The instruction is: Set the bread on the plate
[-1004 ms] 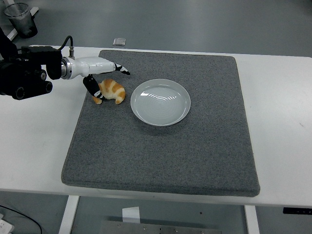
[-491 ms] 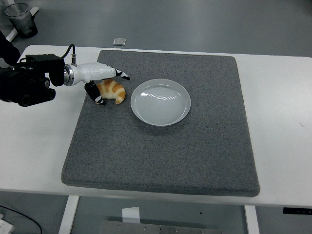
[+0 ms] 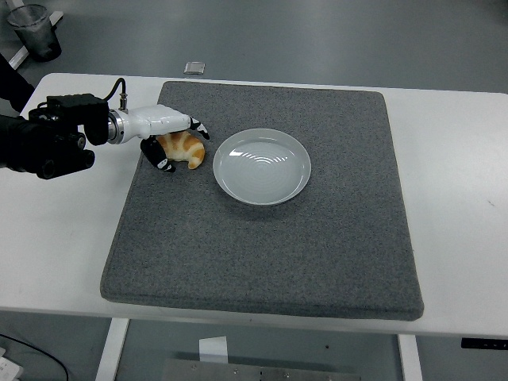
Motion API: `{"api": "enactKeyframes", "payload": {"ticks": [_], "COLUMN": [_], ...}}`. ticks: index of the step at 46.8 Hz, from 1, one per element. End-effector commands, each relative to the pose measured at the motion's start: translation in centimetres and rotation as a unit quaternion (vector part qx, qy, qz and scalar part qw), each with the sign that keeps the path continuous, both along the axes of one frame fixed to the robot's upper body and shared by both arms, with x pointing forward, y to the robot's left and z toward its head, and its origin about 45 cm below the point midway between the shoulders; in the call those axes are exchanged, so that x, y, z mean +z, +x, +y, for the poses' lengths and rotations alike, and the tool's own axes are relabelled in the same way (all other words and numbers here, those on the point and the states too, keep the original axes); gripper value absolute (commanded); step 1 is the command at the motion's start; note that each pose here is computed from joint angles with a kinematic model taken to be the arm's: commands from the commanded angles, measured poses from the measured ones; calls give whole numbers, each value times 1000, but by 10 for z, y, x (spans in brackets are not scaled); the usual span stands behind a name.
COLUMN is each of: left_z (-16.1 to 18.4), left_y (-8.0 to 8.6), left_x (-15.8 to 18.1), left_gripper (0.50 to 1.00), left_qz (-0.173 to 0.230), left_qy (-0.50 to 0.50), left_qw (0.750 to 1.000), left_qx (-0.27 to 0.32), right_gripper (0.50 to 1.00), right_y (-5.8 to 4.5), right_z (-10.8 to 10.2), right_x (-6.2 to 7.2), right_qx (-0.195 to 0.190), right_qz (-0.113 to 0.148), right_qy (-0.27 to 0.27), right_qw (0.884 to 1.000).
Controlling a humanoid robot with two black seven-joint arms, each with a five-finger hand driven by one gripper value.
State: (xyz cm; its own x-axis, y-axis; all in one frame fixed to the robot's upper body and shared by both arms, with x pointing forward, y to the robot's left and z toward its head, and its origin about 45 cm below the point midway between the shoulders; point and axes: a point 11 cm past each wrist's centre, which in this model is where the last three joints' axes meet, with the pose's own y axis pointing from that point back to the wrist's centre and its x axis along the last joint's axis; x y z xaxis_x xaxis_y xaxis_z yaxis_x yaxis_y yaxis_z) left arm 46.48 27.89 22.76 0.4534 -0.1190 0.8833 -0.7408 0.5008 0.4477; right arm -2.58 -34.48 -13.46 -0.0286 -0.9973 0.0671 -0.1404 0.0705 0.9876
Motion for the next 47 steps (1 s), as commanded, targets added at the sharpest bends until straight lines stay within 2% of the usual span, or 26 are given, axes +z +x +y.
{"api": "enactKeyframes", "payload": {"ticks": [1,8,9,12,16,18,32,40,47], "left_z": [-7,-9,-9,-9,-10,-8,-12,-12,-19], "left_y": [2,3,3,3,4,4,5,12,21], "left_x": [-1,-3,-4,-3,-3,-4,-6,5,27], "left_gripper": [789,765,731,679,536,500,500,500,500], "left_qz": [-6,-12,-12,-16,-19,-19,-20,-33,-54], "left_qy": [2,3,2,2,4,9,17,12,8], "left_qw": [1000,1000,1000,1000,1000,1000,1000,999,999], "left_qx": [-6,-7,-8,-9,-7,-3,1,5,0], "right_gripper": [932,932,932,932,932,932,932,932,932], "right_y": [0,0,0,0,0,0,0,0,0], "right_z": [0,0,0,0,0,0,0,0,0], "right_x": [0,0,0,0,0,0,0,0,0], "right_qx": [0,0,0,0,0,0,0,0,0], "right_qz": [0,0,0,0,0,0,0,0,0], "right_qy": [0,0,0,0,0,0,0,0,0], "right_qw": [1000,1000,1000,1000,1000,1000,1000,1000,1000]}}
